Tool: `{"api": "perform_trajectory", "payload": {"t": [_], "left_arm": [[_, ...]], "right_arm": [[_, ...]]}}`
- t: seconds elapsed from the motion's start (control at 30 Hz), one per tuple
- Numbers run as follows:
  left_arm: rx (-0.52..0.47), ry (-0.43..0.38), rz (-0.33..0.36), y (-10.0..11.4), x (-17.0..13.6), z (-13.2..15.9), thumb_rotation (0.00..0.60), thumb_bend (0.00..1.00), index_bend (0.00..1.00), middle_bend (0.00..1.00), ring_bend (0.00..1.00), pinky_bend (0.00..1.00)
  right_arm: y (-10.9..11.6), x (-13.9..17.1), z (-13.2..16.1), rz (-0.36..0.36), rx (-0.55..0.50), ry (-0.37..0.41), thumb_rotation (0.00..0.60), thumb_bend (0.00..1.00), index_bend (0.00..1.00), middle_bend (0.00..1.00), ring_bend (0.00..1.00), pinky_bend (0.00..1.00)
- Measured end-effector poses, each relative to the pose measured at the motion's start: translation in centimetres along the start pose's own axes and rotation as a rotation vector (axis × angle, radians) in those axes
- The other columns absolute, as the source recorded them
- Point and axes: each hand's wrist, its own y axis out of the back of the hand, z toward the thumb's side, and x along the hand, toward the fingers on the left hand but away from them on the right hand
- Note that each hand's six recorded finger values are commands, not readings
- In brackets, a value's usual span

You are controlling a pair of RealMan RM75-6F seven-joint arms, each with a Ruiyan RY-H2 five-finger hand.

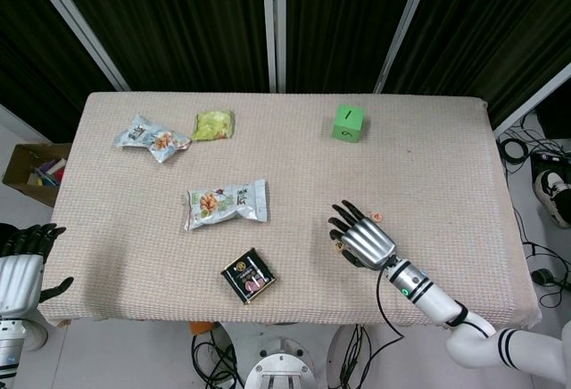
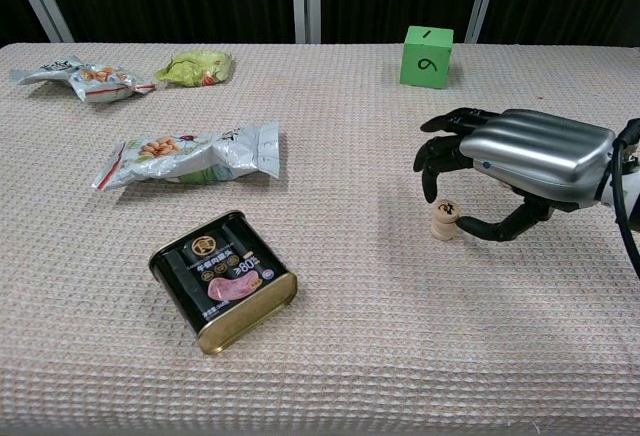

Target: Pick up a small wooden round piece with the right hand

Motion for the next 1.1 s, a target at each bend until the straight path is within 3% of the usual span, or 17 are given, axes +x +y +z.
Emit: {"api": "perform_trajectory", "payload": {"t": [0.17, 0.3, 0.53, 0.77, 1.1], "left_arm": [[0.0, 0.005, 0.0, 0.0, -0.1, -0.2, 0.6, 0.0, 0.22, 0.18, 0.13, 0.19], [-0.003, 0.005, 0.001, 0.0, 0.0, -0.2, 0.6, 0.0, 0.22, 0.18, 0.13, 0.19], [-0.004, -0.015, 0.0, -0.1, 0.4, 0.5, 0.6, 0.0, 0.22, 0.18, 0.13, 0.19], [0.002, -0.01, -0.001, 0.0, 0.4, 0.4, 0.6, 0.0, 0.22, 0.18, 0.13, 0.19], [0.005, -0.002, -0.003, 0.1, 0.2, 0.2, 0.6, 0.0, 0.22, 0.18, 0.13, 0.19]], "right_arm": [[0.7, 1.3, -1.5, -0.028, 0.005, -0.05, 0.6, 0.37, 0.39, 0.22, 0.0, 0.0], [1.3, 2.8, -4.2, -0.044, 0.001, -0.142, 0.6, 0.36, 0.39, 0.22, 0.0, 0.0], [0.2, 3.6, -8.8, 0.012, -0.011, -0.289, 0.6, 0.27, 0.39, 0.21, 0.0, 0.0], [-1.3, 1.9, -10.3, 0.056, -0.014, -0.321, 0.6, 0.27, 0.39, 0.21, 0.0, 0.0], [-2.2, -0.3, -9.9, 0.072, -0.021, -0.296, 0.6, 0.29, 0.4, 0.22, 0.0, 0.0]]}}
